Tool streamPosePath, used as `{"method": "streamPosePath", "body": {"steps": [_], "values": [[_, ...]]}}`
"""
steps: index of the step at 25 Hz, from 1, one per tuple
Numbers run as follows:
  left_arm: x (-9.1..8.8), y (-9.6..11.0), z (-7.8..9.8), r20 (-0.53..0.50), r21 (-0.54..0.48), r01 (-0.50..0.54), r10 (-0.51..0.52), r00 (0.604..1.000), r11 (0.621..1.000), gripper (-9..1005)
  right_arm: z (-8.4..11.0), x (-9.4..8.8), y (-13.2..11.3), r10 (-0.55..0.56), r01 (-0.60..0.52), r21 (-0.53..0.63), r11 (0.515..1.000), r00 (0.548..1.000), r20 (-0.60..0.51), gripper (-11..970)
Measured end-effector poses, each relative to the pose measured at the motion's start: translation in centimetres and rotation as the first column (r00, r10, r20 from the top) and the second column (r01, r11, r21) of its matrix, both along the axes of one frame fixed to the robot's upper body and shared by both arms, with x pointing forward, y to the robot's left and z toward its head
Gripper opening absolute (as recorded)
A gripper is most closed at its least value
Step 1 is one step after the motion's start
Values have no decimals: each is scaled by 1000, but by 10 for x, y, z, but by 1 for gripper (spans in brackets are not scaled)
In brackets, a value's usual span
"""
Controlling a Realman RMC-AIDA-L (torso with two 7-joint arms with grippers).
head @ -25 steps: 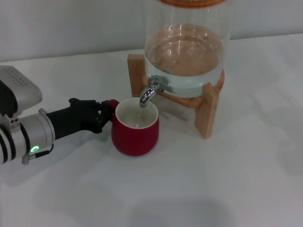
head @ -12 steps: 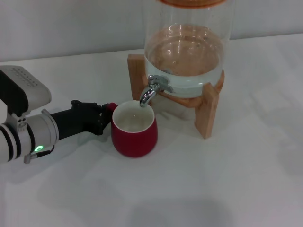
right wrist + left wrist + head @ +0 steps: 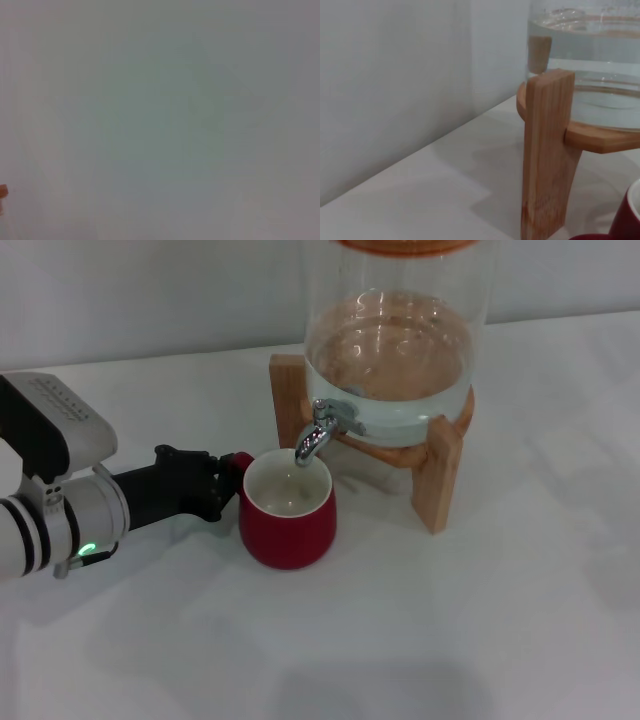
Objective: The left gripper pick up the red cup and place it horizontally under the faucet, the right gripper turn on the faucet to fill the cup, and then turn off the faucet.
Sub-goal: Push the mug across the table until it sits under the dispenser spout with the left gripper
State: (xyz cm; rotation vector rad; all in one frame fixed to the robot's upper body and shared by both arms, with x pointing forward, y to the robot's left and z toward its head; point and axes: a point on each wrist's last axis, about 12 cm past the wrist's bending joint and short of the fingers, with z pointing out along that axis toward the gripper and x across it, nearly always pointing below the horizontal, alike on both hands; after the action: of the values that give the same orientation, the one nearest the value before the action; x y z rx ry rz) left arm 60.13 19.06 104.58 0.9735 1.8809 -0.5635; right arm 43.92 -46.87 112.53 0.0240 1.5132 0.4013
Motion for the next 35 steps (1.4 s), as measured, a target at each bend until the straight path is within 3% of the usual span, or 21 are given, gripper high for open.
{"method": "streamPosePath", "body": {"steps": [35], "values": [[-1,-11,1,-16,12,49,-48,999,999,111,0,-3,1,8,-8,6,1000,1000,2,722]]}}
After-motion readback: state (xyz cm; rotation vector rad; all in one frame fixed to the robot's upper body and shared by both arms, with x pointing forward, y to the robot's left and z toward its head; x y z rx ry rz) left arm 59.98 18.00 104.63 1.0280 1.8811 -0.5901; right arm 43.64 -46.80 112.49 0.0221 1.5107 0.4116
